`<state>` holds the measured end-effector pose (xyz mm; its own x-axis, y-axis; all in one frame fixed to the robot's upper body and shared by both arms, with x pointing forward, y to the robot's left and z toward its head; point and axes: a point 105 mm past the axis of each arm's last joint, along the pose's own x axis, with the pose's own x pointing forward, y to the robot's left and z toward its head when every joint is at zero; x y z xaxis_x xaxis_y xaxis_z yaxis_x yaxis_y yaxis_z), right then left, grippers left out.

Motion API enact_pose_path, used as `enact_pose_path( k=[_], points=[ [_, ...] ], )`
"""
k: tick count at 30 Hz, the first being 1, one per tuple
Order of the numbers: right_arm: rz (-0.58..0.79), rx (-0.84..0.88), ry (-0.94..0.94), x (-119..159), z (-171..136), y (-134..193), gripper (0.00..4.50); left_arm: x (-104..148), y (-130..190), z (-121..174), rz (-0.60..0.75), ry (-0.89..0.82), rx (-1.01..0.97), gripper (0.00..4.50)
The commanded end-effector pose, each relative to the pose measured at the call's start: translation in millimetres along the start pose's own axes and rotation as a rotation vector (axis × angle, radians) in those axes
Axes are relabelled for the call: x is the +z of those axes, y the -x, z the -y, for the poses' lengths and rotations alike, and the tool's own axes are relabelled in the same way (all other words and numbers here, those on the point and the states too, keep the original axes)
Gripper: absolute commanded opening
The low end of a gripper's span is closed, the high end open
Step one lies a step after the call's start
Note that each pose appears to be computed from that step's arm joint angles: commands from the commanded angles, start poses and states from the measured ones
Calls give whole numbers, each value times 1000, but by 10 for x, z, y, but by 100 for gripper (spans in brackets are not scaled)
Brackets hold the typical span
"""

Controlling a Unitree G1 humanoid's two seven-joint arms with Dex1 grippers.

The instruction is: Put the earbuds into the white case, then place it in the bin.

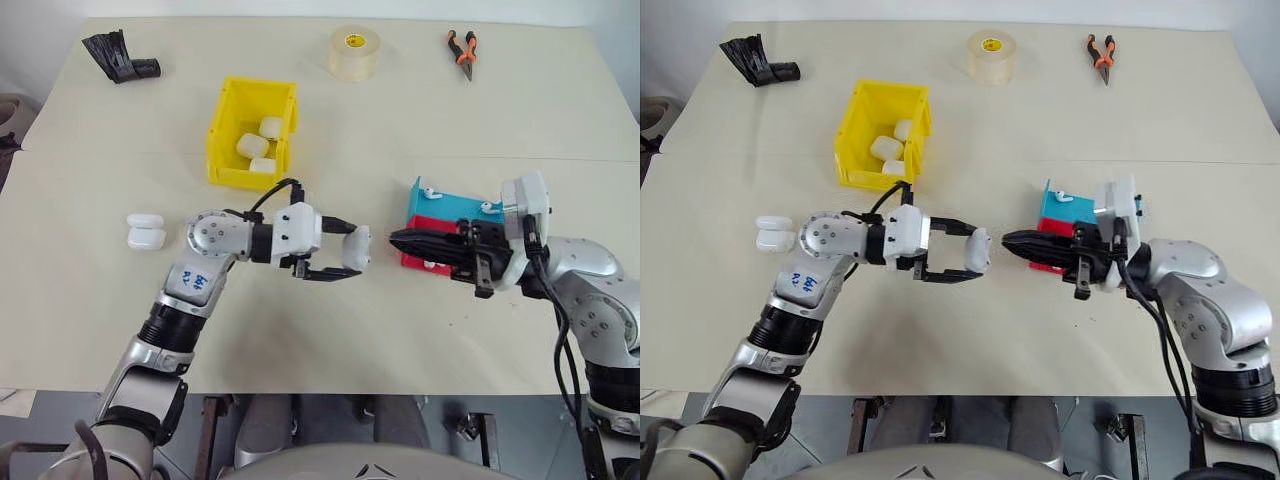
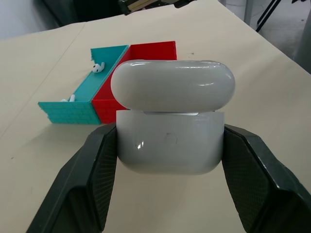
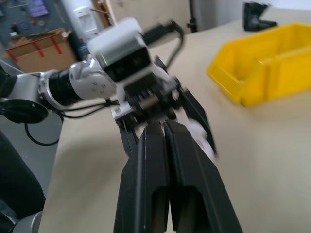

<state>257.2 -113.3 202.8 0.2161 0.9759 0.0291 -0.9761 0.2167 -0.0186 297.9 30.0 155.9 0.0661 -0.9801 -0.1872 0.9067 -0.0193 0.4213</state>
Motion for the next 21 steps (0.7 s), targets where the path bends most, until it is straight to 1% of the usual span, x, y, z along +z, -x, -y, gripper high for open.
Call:
enact_pose_path(
  k=[1, 3, 5, 8, 10, 12, 16, 18, 20, 21],
  points=[
    [-16, 21, 45, 53, -43, -146, 2, 68, -103, 6, -2, -16, -16, 280],
    [-40, 43, 52, 22, -65, -211, 2, 70, -131, 15, 3, -14, -17, 280],
    [-79, 36, 38, -75, -57, -210, 2, 84, -136, 18, 13, -11, -13, 280],
    [-124, -29, 15, -225, 35, -95, 2, 94, -103, -5, 13, -24, 10, 280],
    [-138, -64, 7, -294, 82, 11, 2, 131, -66, -24, 40, -17, 29, 280],
    [-120, -113, -2, -312, 149, 137, 2, 186, -23, -20, 81, -19, 36, 280],
    [-71, -151, -3, -284, 197, 293, 2, 225, 76, -22, 129, 6, 71, 280],
    [-44, -228, 24, -266, 284, 377, 2, 246, 151, -8, 161, 30, 91, 280],
    [-15, -281, 89, -217, 336, 439, 2, 254, 229, -4, 182, 47, 123, 280],
    [-5, -277, 77, -209, 323, 461, 18, 251, 278, 1, 190, 62, 142, 280]
  ],
)
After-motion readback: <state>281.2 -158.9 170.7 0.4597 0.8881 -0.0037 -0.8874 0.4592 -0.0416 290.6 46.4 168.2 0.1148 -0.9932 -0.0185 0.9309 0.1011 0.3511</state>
